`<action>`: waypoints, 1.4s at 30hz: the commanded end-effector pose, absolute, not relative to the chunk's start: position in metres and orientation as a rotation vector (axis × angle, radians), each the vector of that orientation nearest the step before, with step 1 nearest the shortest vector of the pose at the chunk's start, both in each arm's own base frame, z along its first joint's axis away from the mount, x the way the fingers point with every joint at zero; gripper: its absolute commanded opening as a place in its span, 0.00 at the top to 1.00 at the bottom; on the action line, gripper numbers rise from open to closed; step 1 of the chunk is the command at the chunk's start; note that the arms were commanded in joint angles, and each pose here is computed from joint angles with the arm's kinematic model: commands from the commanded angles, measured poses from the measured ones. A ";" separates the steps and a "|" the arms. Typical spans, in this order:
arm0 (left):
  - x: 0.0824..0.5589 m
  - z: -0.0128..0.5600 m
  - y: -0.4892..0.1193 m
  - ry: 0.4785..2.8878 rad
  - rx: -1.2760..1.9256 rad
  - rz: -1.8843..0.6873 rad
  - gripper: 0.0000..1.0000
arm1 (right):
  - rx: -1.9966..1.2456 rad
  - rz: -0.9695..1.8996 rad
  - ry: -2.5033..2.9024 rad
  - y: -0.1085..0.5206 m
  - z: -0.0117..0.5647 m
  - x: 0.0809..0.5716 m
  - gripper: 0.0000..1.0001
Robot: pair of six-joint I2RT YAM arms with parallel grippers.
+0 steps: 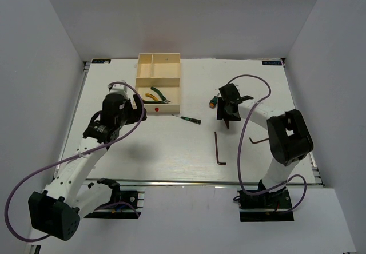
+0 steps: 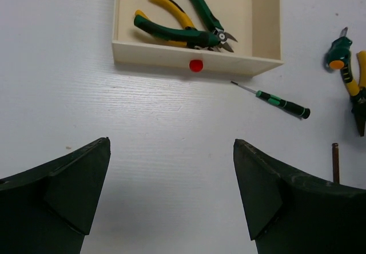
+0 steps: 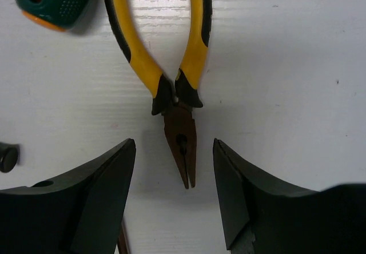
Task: Sort the tools into containers
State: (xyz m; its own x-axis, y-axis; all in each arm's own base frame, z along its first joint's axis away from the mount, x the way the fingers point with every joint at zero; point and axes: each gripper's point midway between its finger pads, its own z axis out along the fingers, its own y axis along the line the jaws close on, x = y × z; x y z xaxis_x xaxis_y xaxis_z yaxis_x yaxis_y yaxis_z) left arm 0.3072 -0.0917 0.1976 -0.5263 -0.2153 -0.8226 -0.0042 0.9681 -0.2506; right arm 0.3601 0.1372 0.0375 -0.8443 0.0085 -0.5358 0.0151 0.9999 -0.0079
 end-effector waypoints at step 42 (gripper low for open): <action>0.321 0.224 -0.172 2.148 -0.089 -0.750 0.09 | 0.051 0.085 2.443 0.117 0.095 0.349 1.00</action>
